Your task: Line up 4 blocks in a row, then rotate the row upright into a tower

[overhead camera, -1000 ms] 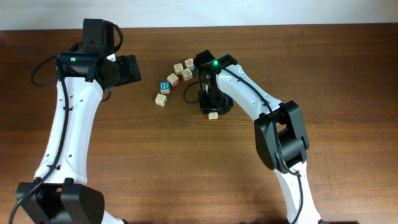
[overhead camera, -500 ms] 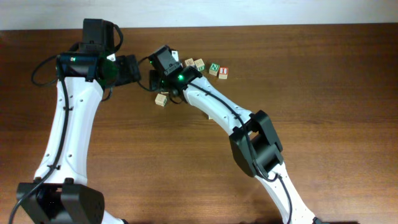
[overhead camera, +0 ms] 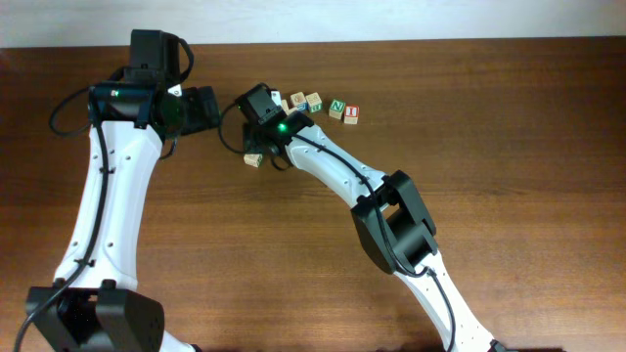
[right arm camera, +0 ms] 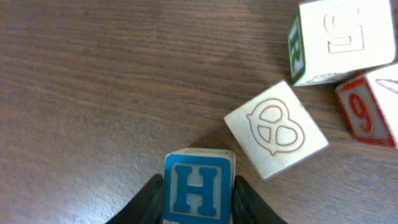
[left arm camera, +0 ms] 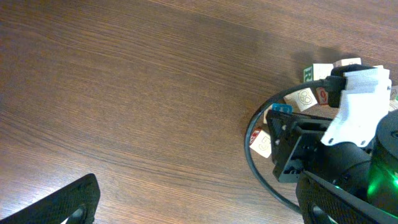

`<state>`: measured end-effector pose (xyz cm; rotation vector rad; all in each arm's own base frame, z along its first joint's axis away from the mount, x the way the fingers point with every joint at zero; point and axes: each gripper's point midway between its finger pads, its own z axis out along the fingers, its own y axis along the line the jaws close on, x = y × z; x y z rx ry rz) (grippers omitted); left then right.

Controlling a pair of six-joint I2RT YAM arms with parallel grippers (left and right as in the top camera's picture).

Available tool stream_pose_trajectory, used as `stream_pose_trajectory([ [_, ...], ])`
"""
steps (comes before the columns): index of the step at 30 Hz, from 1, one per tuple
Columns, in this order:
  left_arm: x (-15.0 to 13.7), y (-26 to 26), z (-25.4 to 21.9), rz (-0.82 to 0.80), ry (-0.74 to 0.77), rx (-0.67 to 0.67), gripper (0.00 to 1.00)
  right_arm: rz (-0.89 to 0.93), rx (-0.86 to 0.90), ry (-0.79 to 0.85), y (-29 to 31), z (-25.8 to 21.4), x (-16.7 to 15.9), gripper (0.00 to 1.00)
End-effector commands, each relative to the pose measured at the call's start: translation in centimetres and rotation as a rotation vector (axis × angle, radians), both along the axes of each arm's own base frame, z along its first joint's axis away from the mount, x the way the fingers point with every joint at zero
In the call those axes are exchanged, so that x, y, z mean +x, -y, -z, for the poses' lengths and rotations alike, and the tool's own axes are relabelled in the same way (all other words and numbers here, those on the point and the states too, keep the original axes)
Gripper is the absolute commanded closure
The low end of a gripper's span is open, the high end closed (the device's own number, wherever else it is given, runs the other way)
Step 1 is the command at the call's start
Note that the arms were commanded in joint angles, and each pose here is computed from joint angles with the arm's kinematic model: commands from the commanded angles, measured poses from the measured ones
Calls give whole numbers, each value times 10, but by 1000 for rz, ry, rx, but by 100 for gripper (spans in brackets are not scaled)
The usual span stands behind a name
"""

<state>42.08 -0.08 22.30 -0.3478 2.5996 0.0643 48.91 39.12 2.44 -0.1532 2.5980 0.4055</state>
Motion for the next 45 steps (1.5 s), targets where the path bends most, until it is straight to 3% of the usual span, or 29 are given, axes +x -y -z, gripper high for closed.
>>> stream_pose_trajectory([
  [1, 3, -3, -5, -19, 15, 5, 1, -1, -38, -37, 9, -10, -12, 76],
  [6, 3, -3, -5, -19, 15, 5, 1, 38, -144, -175, 55, -16, -33, 76],
  [9, 3, -3, -5, -19, 15, 5, 1, 75, -249, -391, 106, -2, -66, 75],
  [13, 3, -3, -5, -19, 15, 5, 1, 86, -293, -456, 121, 0, -79, 75],
  [16, 3, -3, -5, -19, 15, 5, 1, 76, -287, -500, 120, 0, -89, 69],
  [18, 3, -3, -5, -19, 15, 5, 1, 76, -297, -517, 123, 0, -93, 60],
  [22, 3, -3, -5, -19, 15, 5, 1, 29, -250, -495, 112, -12, -87, 52],
  [24, 3, -3, -5, -19, 15, 5, 1, -5, -142, -393, 87, -45, -64, 47],
  [27, 3, -3, -5, -19, 15, 5, 1, -23, 44, -298, 44, -59, -39, 44],
  [29, 3, -3, -5, -19, 15, 5, 1, 24, 111, -259, 16, -50, -30, 43],
  [35, 3, -3, -5, -19, 15, 5, 1, 166, 93, -231, -11, -10, -31, 35],
  [37, 3, -3, -5, -19, 15, 5, 1, 166, 86, -238, -10, -3, -31, 37],
  [40, 3, -3, -5, -19, 15, 5, 1, 137, 56, -240, -7, -1, -35, 63],
  [43, 3, -3, -5, -19, 15, 5, 1, 117, 51, -225, -8, -1, -33, 61],
  [45, 3, -3, -5, -19, 15, 5, 1, 115, 67, -209, -12, -2, -29, 51],
])
